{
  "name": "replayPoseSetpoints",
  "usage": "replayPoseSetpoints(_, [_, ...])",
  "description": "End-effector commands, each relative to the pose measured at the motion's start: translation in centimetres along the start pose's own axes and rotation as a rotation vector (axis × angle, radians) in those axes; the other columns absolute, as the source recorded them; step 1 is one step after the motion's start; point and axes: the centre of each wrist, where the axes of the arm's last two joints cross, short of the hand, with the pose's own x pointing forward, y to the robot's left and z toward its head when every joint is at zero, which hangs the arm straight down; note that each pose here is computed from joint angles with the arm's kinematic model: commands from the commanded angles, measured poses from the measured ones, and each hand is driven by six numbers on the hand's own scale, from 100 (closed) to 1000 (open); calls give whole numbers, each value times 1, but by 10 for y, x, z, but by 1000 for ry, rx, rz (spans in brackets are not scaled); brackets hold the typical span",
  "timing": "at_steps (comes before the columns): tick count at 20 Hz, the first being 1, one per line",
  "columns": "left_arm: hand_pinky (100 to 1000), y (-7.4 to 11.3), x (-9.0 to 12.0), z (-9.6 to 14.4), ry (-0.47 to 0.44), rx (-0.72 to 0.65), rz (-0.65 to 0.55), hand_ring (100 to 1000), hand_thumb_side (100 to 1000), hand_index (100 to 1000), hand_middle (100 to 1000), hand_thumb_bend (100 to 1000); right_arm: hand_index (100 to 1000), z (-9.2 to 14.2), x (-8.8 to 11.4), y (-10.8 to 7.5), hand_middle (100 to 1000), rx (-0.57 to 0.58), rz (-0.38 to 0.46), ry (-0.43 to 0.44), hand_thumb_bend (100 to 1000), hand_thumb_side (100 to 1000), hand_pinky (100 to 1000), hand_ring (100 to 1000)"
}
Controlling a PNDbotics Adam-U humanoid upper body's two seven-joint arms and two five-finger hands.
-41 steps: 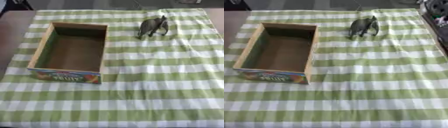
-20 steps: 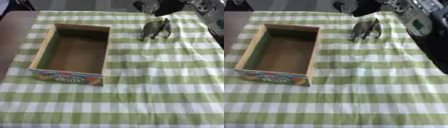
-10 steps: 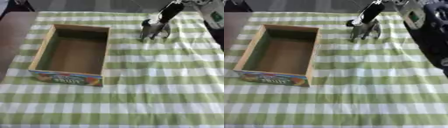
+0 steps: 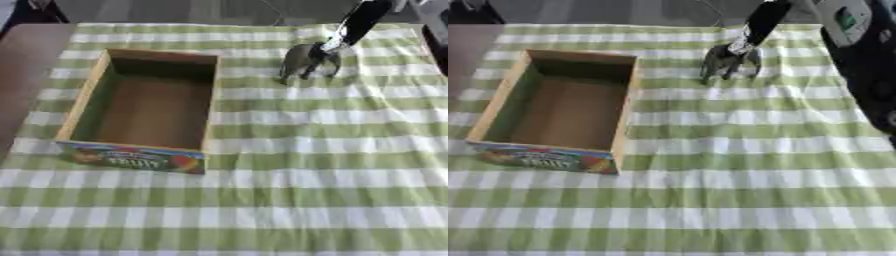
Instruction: Pick up objects on the table and place them in the box.
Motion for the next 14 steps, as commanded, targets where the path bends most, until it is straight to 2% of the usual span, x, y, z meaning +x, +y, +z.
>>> replayPoseSetpoints(1, [326, 1, 7, -4, -28, -11, -8, 379, 752, 545, 690, 100, 1000, 6, -7, -8, 998, 22, 36, 27, 530, 527, 1000, 1000])
replayPoseSetpoints(14, [325, 0, 6, -4, -27, -9, -2, 379, 754, 542, 691, 100, 1000, -21, -20, 28, 1000, 148, 41, 122, 539, 526, 1000, 1000])
